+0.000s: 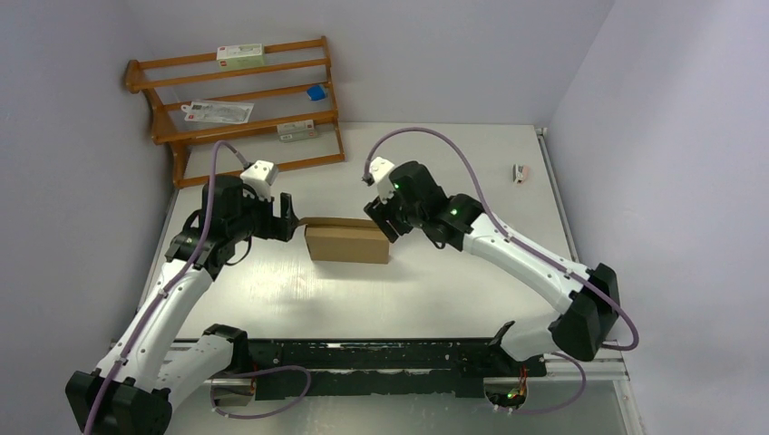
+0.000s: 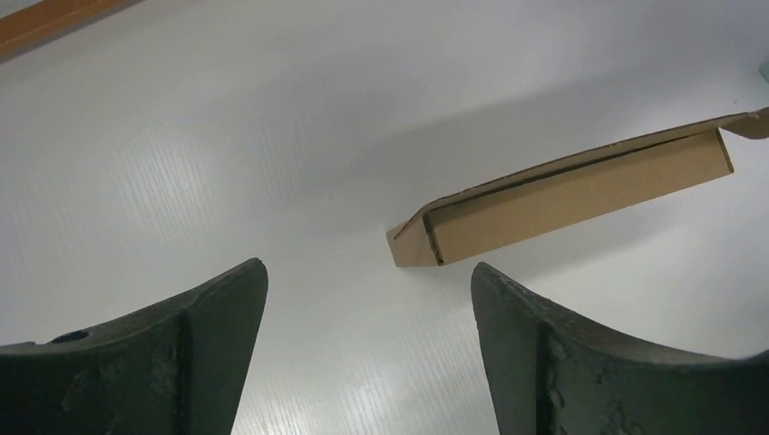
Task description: Fold the paper box
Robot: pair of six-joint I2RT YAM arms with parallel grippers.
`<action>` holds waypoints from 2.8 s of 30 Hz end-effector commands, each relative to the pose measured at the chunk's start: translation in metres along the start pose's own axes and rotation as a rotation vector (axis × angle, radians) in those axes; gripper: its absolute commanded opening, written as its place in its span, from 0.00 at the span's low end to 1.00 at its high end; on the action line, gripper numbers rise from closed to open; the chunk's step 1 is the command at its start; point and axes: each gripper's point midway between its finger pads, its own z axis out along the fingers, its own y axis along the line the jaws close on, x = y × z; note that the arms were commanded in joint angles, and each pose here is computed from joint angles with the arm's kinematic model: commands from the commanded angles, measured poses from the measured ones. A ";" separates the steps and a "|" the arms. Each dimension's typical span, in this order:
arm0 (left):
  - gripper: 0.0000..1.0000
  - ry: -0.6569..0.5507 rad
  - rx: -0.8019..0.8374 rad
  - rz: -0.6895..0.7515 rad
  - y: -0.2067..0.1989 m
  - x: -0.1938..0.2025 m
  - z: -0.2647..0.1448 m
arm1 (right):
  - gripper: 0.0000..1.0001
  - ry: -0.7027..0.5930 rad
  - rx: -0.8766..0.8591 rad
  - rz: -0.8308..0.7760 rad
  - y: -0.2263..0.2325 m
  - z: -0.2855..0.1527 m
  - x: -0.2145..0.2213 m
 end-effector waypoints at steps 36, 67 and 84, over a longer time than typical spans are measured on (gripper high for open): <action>0.57 0.140 0.214 0.101 -0.033 0.006 0.023 | 0.18 -0.033 -0.030 0.276 0.004 0.019 0.038; 0.43 0.220 0.205 0.160 -0.030 0.012 0.040 | 0.00 -0.024 -0.044 0.264 0.007 0.019 0.041; 0.28 0.251 0.235 0.157 -0.035 0.023 0.041 | 0.00 -0.031 -0.055 0.261 0.008 0.019 0.038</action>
